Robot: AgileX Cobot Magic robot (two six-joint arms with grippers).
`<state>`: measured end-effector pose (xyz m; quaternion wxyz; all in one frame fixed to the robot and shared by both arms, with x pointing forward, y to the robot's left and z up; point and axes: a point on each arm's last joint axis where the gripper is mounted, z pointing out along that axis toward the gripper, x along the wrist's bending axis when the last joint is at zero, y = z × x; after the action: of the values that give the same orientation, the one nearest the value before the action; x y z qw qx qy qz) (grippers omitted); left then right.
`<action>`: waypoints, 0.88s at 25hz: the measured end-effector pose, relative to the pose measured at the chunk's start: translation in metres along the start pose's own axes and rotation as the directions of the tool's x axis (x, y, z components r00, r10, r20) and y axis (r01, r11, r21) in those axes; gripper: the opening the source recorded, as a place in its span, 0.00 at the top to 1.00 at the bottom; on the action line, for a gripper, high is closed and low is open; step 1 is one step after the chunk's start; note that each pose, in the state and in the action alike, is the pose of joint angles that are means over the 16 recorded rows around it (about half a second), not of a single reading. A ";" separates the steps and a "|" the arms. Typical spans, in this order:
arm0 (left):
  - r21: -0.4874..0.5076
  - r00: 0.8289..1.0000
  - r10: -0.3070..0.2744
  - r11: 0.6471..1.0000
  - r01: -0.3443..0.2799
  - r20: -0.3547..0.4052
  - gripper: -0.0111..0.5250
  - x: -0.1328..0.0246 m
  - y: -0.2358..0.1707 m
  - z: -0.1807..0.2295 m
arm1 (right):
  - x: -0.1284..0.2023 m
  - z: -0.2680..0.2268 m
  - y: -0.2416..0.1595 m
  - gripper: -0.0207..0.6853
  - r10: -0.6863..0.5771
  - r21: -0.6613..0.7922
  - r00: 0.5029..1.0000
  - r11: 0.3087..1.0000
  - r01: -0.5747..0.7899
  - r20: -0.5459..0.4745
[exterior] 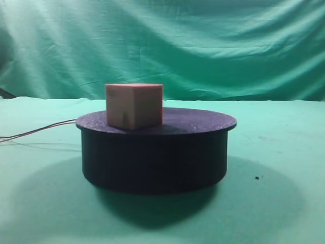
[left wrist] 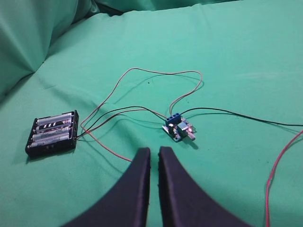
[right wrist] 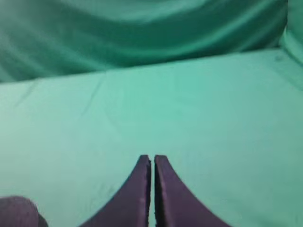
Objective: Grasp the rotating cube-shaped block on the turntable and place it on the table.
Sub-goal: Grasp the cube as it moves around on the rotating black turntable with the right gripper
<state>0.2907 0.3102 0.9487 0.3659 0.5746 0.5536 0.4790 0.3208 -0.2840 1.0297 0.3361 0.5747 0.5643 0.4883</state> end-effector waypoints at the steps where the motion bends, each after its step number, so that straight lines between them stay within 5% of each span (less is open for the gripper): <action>1: 0.000 1.000 0.000 1.000 0.000 0.000 0.98 0.000 0.000 0.000 | 0.001 0.004 0.001 0.97 0.005 0.055 1.000 0.998 -0.005 0.002; 9: 0.000 1.000 0.000 1.000 0.000 0.000 0.98 0.000 0.000 0.000 | 0.010 0.036 0.002 0.97 -0.011 0.371 0.999 0.928 0.028 -0.048; 22: 0.000 1.000 0.000 1.000 0.000 0.000 0.98 0.000 0.000 0.000 | 0.088 0.098 0.014 0.93 -0.114 0.616 0.924 0.714 0.332 -0.366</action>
<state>0.2907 0.3102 0.9487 0.3659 0.5746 0.5536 0.4790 0.4075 -0.1837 1.0297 0.0748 0.5017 0.8113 0.2906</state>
